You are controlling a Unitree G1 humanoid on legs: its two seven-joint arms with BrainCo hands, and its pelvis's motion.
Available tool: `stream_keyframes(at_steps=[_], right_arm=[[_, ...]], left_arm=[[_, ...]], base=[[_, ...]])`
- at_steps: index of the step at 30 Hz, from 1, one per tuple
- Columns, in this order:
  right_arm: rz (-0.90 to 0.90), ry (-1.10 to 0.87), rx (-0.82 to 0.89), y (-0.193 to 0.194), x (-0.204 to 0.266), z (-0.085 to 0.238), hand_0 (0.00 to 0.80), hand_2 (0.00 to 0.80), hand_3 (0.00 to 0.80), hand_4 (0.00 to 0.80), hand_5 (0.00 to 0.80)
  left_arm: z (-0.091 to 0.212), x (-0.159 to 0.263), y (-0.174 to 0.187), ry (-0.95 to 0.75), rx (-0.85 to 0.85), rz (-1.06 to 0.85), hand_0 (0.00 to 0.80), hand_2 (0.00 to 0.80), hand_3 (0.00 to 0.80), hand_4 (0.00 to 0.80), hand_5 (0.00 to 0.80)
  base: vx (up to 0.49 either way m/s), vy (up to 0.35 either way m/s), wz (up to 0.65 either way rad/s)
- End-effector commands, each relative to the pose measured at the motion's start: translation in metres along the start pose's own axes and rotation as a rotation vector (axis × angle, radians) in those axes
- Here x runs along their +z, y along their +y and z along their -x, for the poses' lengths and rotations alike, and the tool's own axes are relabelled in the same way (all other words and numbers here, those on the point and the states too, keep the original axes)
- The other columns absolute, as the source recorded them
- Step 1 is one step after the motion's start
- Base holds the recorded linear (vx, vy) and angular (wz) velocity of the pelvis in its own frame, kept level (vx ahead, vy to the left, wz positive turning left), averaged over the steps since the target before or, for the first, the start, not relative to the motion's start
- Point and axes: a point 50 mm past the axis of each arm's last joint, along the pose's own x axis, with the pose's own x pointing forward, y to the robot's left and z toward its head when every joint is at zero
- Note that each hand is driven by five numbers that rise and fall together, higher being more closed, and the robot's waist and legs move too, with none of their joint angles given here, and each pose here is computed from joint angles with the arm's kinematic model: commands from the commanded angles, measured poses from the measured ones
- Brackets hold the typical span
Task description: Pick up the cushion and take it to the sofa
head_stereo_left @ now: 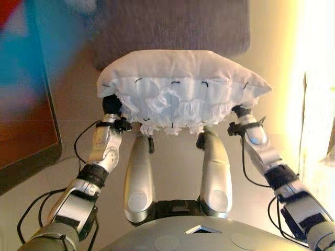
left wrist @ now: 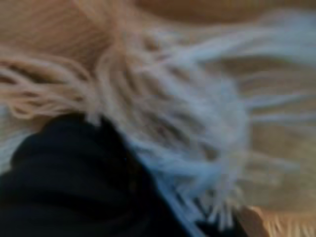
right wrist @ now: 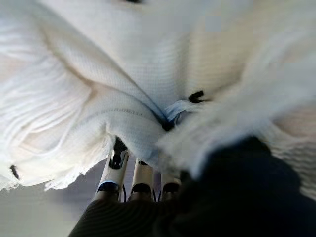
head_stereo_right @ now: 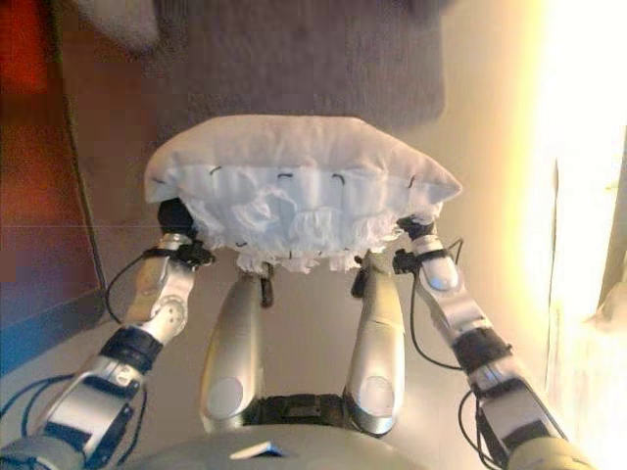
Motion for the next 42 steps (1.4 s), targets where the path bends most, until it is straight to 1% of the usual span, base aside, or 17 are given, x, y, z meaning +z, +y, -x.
stream_keyframes(at_steps=[1,5,9,10,11,12,13,16,20,24,28,31,33,38,42], right_arm=[[-0.059,-0.280,0.167,0.035,0.042,0.004,0.800,0.800,0.800,0.800,0.800],[-0.106,-0.311,0.166,0.044,0.051,0.023,0.800,0.800,0.800,0.800,0.800],[-0.122,-0.341,0.156,0.049,0.064,0.028,0.800,0.800,0.800,0.800,0.800],[-0.142,-0.386,0.137,0.048,0.069,0.030,0.800,0.800,0.800,0.800,0.800],[-0.163,-0.398,0.179,-0.001,0.062,0.071,0.800,0.800,0.800,0.800,0.800],[-0.201,-0.376,0.176,-0.007,0.053,0.074,0.800,0.800,0.800,0.800,0.800],[-0.210,-0.383,0.171,-0.006,0.052,0.071,0.800,0.800,0.800,0.800,0.800],[-0.180,-0.389,0.133,0.019,0.078,0.055,0.800,0.800,0.800,0.800,0.800],[-0.154,-0.393,0.118,0.030,0.086,0.046,0.800,0.800,0.800,0.800,0.800],[-0.154,-0.385,0.132,0.022,0.088,0.045,0.800,0.800,0.800,0.800,0.800],[-0.163,-0.380,0.204,0.017,0.088,0.050,0.800,0.800,0.800,0.800,0.800],[-0.183,-0.380,0.195,0.011,0.087,0.051,0.800,0.800,0.800,0.800,0.800],[-0.189,-0.389,0.193,0.013,0.088,0.052,0.800,0.800,0.800,0.800,0.800],[-0.166,-0.386,0.177,0.023,0.086,0.049,0.800,0.800,0.800,0.800,0.800],[-0.167,-0.354,0.201,0.028,0.083,0.048,0.800,0.800,0.800,0.800,0.800]], left_arm=[[0.004,0.012,-0.057,-0.091,-0.302,0.104,0.800,0.800,0.800,0.800,0.800],[0.027,0.020,-0.053,-0.109,-0.295,0.112,0.800,0.800,0.800,0.800,0.800],[0.036,0.026,-0.054,-0.111,-0.318,0.097,0.800,0.800,0.800,0.800,0.800],[0.037,0.026,-0.054,-0.102,-0.319,0.103,0.800,0.800,0.800,0.800,0.800],[0.047,0.042,-0.024,-0.129,-0.271,0.072,0.800,0.800,0.800,0.800,0.800],[0.049,0.046,-0.022,-0.131,-0.265,0.073,0.800,0.800,0.800,0.800,0.800],[0.048,0.042,-0.023,-0.124,-0.263,0.087,0.800,0.800,0.800,0.800,0.800],[0.042,0.040,-0.044,-0.105,-0.316,0.114,0.800,0.800,0.800,0.800,0.800],[0.043,0.036,-0.058,-0.084,-0.327,0.128,0.800,0.800,0.800,0.800,0.800],[0.048,0.036,-0.055,-0.073,-0.296,0.132,0.800,0.800,0.800,0.800,0.800],[0.058,0.040,-0.045,-0.104,-0.246,0.123,0.800,0.800,0.800,0.800,0.800],[0.062,0.038,-0.039,-0.083,-0.212,0.147,0.800,0.800,0.800,0.800,0.800],[0.066,0.037,-0.039,-0.083,-0.236,0.137,0.800,0.800,0.800,0.800,0.800],[0.069,0.033,-0.043,-0.071,-0.260,0.144,0.800,0.800,0.800,0.800,0.800],[0.071,0.029,-0.045,-0.052,-0.235,0.170,0.800,0.800,0.800,0.800,0.800]], base=[[0.156,-0.009,0.40],[0.288,0.017,0.27],[0.104,0.050,0.15],[-0.010,-0.011,0.14],[-0.050,-0.031,0.27],[-0.066,-0.037,0.21],[-0.001,-0.033,0.05],[0.070,-0.067,0.02],[0.043,-0.154,0.47],[-0.001,-0.205,0.01],[-0.014,-0.247,-0.12],[0.028,-0.175,-0.29],[0.116,-0.099,-0.04],[0.339,-0.040,-0.25],[0.548,0.026,0.38]])
